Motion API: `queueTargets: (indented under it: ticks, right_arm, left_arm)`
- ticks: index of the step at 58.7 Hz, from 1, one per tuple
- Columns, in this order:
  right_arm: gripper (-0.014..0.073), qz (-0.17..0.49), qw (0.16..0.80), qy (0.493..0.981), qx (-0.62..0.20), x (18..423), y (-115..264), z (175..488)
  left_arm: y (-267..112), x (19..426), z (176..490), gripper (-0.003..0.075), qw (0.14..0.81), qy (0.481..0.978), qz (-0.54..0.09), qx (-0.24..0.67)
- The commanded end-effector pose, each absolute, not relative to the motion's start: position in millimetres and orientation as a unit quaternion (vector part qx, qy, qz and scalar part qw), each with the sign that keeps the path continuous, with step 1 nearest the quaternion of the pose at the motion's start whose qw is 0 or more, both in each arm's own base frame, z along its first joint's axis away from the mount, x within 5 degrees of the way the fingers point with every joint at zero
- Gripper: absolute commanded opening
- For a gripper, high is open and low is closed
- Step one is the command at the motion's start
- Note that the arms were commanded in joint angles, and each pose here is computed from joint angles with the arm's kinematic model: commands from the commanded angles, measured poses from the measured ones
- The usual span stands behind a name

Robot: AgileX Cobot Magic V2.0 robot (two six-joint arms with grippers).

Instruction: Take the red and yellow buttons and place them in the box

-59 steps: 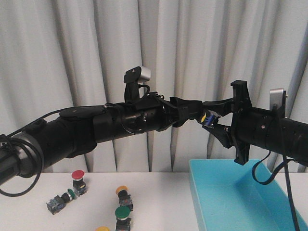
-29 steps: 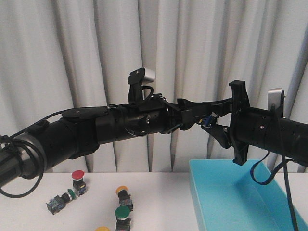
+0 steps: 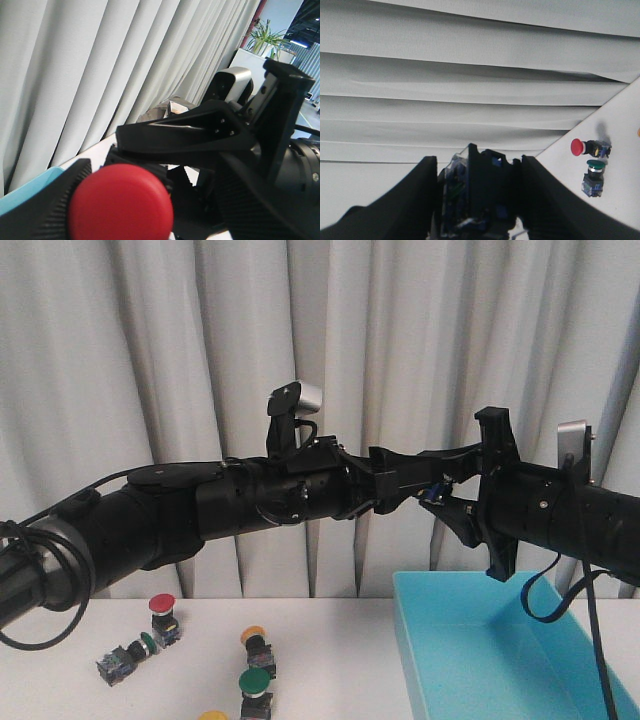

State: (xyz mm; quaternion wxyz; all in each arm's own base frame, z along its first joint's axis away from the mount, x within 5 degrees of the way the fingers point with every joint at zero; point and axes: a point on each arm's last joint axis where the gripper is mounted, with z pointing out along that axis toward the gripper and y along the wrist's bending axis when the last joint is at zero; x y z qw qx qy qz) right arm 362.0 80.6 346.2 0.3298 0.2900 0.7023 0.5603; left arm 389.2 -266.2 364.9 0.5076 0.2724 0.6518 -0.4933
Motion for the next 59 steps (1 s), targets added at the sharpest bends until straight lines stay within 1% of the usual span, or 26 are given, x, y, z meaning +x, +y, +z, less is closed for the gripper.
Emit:
queueTargets:
  ticks: [1,14,28,34,42,52,59]
  right_arm:
    - [-0.0009,0.585,0.359,0.667,0.290,355.6,77.4,375.4]
    - [-0.0009,0.575,0.375,0.663,0.300,358.5,62.6,375.4]
    - [-0.0009,0.577,0.378,0.657,0.302,359.3,48.2,376.4]
    - [-0.0009,0.569,0.391,0.659,0.298,360.0,41.0,376.5]
    - [-0.0009,0.551,0.422,0.666,0.273,360.1,25.9,377.4]
    - [-0.0009,0.541,0.449,0.676,0.221,357.2,14.5,379.6]
    - [-0.0009,0.526,0.469,0.685,0.185,356.4,16.1,380.1]
  left_arm:
    - [-257.5,371.0,411.6,0.0503,0.536,0.600,-0.525,0.275]
    - [-248.3,372.5,415.6,0.0503,0.545,0.600,-0.513,0.282]
    - [-247.4,373.1,416.4,0.0503,0.549,0.603,-0.506,0.280]
    - [-246.1,372.4,416.1,0.0503,0.552,0.606,-0.493,0.293]
    - [-242.1,363.4,422.1,0.0503,0.549,0.597,-0.479,0.335]
    - [-230.4,344.2,447.3,0.0503,0.571,0.579,-0.450,0.369]
    - [-213.9,329.3,472.1,0.0503,0.611,0.572,-0.392,0.383]
